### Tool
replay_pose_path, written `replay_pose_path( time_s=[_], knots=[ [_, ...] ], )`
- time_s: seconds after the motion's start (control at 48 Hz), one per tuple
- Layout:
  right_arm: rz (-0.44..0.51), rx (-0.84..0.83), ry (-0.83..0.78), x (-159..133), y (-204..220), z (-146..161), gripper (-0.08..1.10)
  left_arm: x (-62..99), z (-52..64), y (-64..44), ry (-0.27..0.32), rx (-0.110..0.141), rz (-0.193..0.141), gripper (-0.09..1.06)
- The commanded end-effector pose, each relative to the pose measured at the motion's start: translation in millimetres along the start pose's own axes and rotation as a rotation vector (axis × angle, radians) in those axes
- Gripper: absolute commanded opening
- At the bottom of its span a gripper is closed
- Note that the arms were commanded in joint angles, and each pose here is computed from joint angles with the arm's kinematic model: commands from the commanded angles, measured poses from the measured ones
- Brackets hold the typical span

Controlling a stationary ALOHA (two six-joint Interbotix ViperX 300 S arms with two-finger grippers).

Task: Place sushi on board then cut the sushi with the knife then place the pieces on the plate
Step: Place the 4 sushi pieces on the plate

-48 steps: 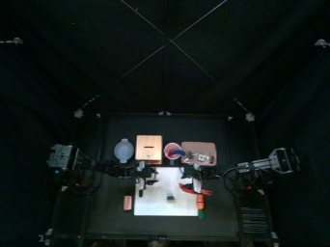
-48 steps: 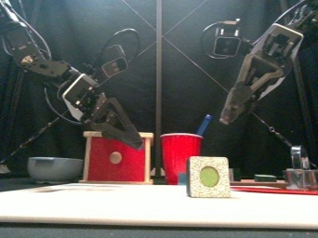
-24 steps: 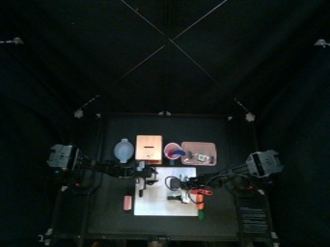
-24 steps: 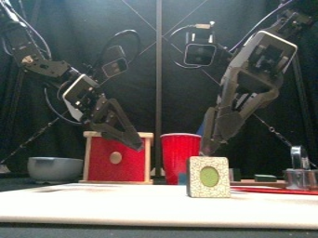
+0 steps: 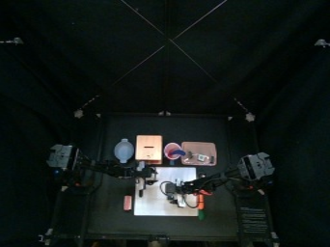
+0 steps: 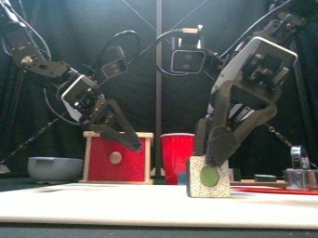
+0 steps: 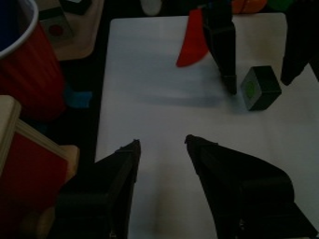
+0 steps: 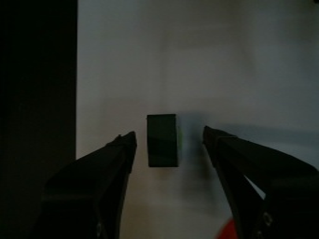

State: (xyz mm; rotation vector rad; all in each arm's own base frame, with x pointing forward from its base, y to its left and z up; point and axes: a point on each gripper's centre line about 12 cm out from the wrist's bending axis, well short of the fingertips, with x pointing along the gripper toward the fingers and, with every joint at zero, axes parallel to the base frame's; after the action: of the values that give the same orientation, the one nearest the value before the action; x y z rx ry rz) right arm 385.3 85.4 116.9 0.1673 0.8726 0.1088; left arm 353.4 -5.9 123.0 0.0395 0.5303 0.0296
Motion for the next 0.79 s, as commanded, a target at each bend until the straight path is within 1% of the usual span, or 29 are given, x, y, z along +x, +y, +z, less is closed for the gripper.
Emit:
replay_pose_path(
  time_s=[0.021,0.104,0.208,0.354,0.542,0.625,0.792],
  knots=[
    [0.008,0.001,-0.047,-6,2,16,0.8,-1.1,7.7,1.4,-0.024,-0.005,0.004,0.82],
    [0.009,0.004,-0.05,-6,3,17,0.69,-1.1,7.7,1.4,-0.024,-0.005,0.004,0.82],
    [0.01,0.008,-0.042,-10,2,15,0.61,-1.1,7.7,1.4,-0.024,-0.005,0.004,0.82],
    [-0.003,0.039,-0.011,-28,-11,13,0.62,-1.1,7.7,1.4,-0.024,-0.005,0.004,0.82],
    [-0.032,0.085,-0.002,-67,-35,7,0.63,-1.4,8.2,0.3,-0.026,-0.003,0.001,0.82],
    [-0.062,0.11,-0.015,-84,-52,1,0.63,-2.0,9.1,0.4,-0.029,-0.003,0.001,0.82],
    [-0.157,0.181,-0.009,-119,-95,-22,0.63,-2.3,9.4,0.3,-0.029,-0.001,0.001,0.82]
  ],
)
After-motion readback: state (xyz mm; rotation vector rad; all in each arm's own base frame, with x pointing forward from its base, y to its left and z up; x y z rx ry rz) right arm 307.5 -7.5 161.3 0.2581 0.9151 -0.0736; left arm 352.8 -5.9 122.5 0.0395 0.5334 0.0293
